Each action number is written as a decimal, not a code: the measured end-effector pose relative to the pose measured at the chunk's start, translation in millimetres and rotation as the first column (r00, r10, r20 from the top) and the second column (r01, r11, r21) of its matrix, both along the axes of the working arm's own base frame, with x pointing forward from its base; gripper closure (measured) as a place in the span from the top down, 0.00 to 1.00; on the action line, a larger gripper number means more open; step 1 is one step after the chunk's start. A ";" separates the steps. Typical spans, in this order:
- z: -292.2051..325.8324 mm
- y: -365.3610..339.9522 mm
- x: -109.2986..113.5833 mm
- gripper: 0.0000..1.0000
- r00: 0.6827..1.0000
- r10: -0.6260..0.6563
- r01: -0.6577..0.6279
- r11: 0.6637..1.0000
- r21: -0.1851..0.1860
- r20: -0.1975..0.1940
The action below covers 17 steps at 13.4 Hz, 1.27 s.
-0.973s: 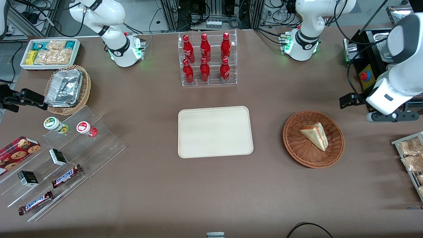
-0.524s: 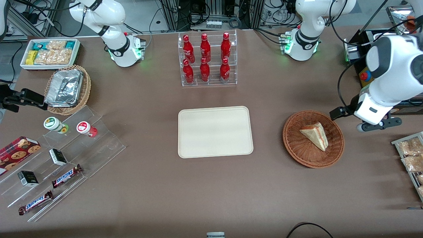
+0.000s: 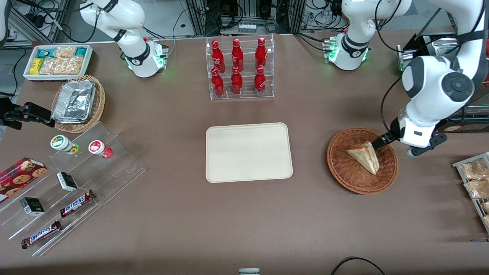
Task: Place sandwich from basket to tray
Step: 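Lower the open left gripper around the sandwich in the basket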
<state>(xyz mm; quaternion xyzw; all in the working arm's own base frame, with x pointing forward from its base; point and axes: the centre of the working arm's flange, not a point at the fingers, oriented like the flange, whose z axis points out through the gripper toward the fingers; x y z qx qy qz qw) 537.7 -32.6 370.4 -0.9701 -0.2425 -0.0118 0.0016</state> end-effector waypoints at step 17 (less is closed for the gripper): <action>-76.2 -20.2 9.0 1.00 0.999 0.039 -0.039 0.999 0.002 -0.028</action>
